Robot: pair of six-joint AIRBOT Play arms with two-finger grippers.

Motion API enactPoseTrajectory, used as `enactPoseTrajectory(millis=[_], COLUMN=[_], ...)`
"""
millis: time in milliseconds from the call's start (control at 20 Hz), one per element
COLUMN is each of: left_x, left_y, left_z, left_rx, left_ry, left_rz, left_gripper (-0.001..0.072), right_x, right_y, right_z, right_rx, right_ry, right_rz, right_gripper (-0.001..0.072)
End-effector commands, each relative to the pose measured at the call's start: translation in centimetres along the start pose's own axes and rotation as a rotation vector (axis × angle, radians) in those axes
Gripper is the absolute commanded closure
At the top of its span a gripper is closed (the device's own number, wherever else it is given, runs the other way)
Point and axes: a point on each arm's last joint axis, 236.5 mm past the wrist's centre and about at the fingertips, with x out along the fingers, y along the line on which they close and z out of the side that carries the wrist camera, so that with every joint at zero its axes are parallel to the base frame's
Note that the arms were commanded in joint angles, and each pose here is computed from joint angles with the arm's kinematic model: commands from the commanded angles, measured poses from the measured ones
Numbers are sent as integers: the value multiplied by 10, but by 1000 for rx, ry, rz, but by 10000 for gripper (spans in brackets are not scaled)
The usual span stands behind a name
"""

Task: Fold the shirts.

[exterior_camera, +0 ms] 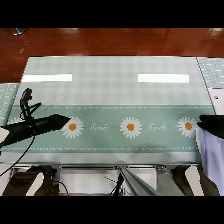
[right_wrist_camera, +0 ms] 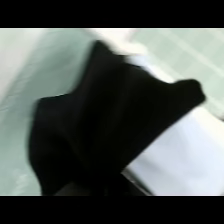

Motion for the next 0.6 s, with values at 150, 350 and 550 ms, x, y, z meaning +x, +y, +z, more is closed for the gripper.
enactPoseTrajectory(millis=[150,350,550], left_x=[0,-17,-38], left_y=[-7,-19,-94], left_z=[15,54,115], left_rx=[23,66,211], left_ry=[-64,-180,-217], left_rz=[-28,-25,-162], left_gripper=[674,675,675], right_x=[-7,13,13], right_y=[-67,-46,96], right_z=[-12,8,53], right_rx=[75,31,-139], right_ry=[-34,-3,-14], right_rz=[-244,-180,390], right_gripper=[84,97,692])
